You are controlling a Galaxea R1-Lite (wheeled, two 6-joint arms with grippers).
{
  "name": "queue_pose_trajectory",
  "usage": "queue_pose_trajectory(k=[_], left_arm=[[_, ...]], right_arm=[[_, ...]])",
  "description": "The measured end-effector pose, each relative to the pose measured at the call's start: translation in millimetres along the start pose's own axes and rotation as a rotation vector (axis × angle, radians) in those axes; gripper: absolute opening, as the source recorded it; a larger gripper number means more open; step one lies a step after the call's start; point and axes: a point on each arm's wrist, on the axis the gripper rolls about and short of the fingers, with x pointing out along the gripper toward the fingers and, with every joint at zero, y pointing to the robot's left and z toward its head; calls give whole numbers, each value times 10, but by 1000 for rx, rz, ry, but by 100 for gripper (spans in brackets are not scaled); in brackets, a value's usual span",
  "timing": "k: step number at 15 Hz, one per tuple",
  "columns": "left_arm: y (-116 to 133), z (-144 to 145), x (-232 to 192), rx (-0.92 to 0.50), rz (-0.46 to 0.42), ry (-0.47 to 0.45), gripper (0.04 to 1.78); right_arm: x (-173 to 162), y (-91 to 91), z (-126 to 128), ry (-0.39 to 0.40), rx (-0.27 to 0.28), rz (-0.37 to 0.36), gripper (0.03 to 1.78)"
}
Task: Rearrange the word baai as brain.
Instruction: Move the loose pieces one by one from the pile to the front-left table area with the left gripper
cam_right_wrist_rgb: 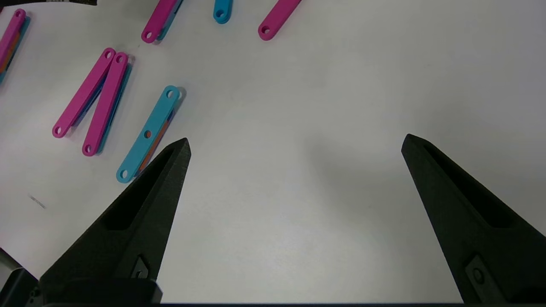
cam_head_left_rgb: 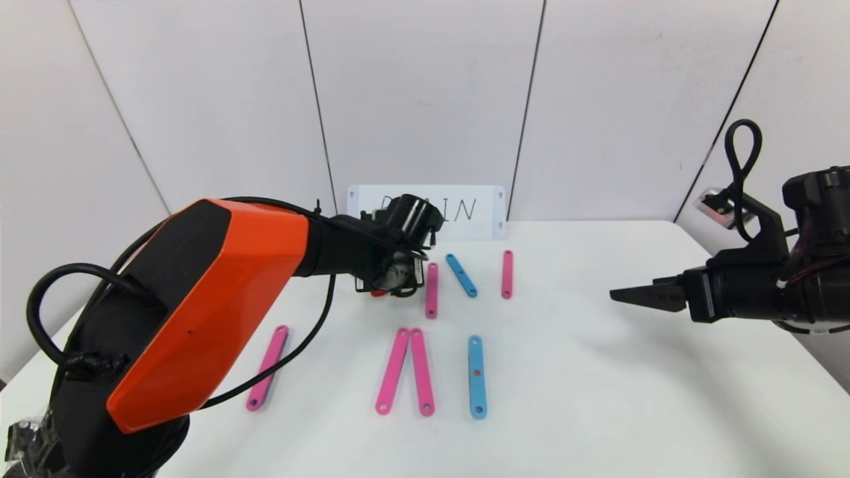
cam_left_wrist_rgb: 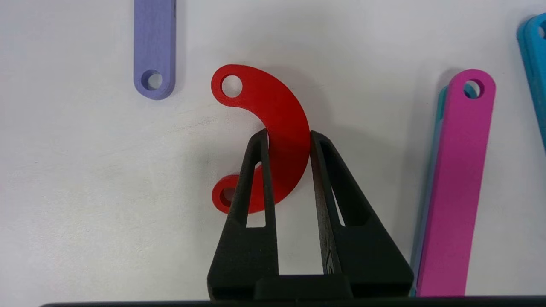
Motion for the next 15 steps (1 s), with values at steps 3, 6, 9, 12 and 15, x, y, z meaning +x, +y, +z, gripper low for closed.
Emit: queue_pose_trajectory(k=[3, 6, 9, 12, 15], left_arm=[[82, 35, -181, 52, -5, 6, 6], [214, 14, -393, 129, -32, 40, 4], [393, -29, -626, 192, -88, 95, 4], [485, -2, -727, 185, -88, 95, 4], [516, 28, -758, 177, -89, 85, 4]], right_arm=[[0, 0, 0, 0, 0, 0, 174], [1, -1, -1, 1, 0, 0, 174], [14, 4, -4, 5, -1, 2, 174], [26, 5, -11, 10, 0, 4, 174], [35, 3, -14, 13, 0, 5, 174]])
